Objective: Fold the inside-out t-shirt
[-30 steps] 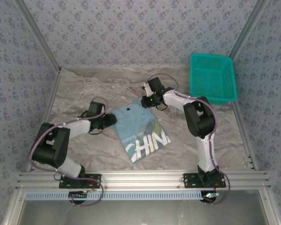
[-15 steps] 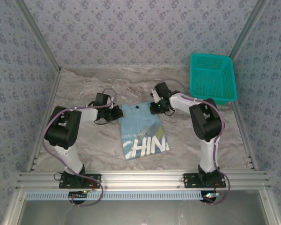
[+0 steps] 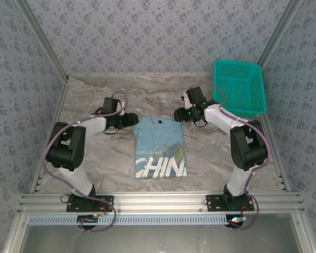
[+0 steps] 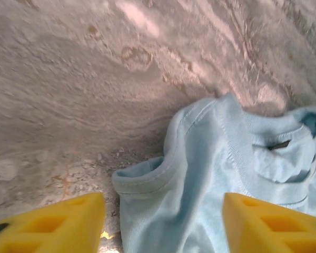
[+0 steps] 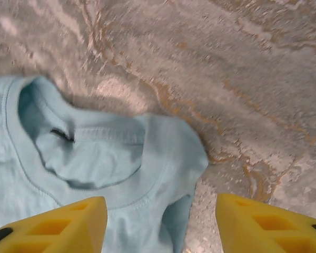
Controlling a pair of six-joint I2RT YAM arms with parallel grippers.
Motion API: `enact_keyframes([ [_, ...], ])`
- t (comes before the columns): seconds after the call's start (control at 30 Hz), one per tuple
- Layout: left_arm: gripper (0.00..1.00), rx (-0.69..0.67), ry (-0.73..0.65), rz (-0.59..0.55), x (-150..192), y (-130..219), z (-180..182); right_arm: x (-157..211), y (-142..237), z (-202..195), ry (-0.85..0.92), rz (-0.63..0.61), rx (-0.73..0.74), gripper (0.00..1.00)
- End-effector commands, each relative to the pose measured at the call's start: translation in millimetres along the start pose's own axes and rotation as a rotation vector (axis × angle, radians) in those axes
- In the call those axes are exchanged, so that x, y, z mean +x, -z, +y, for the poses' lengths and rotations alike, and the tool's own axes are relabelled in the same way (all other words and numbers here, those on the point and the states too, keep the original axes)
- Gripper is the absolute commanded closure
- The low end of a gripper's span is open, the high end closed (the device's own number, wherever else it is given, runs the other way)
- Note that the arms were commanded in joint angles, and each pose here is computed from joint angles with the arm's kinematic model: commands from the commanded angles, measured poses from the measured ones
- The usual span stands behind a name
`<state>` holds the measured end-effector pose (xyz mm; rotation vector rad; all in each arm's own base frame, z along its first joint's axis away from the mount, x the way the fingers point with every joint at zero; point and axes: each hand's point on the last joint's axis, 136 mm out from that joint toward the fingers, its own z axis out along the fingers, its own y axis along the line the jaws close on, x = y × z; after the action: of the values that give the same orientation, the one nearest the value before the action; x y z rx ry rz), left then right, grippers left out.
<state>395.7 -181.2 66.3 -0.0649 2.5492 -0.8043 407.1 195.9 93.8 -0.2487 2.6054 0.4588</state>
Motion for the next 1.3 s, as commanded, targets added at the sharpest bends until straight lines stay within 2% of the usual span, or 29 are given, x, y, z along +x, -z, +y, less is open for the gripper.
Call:
enact_keyframes([
  [0.0, 0.3, -0.013, -0.035, 0.011, 3, 7, -7, -10, -13, 1, 0.032, -0.003, 0.002, 0.31],
  [0.07, 0.24, -0.01, -0.074, 0.037, 9, 2, -14, -7, -22, 5, 0.04, 0.032, -0.021, 0.26],
  [0.23, 0.22, -0.038, -0.098, 0.085, 18, -12, -8, 4, -43, 2, 0.077, 0.101, -0.021, 0.19],
  [0.37, 0.21, 0.007, -0.156, 0.141, 26, -24, -20, 19, -56, 12, 0.101, 0.155, -0.069, 0.18],
  [0.5, 0.23, 0.001, -0.166, 0.201, 40, -38, -14, 32, -66, 19, 0.102, 0.201, -0.113, 0.2],
  [0.6, 0.28, 0.018, -0.159, 0.228, 48, -43, -12, 43, -71, 30, 0.108, 0.232, -0.155, 0.25],
  [0.9, 0.53, 0.144, -0.132, 0.31, 73, -49, -24, 64, -71, 48, 0.113, 0.285, -0.2, 0.46],
  [1.13, 0.76, 0.191, -0.113, 0.307, 70, -52, -33, 54, -66, 66, 0.064, 0.245, -0.307, 0.67],
  [1.27, 0.89, 0.195, -0.095, 0.259, 55, -48, -33, 40, -64, 70, 0.043, 0.198, -0.348, 0.83],
])
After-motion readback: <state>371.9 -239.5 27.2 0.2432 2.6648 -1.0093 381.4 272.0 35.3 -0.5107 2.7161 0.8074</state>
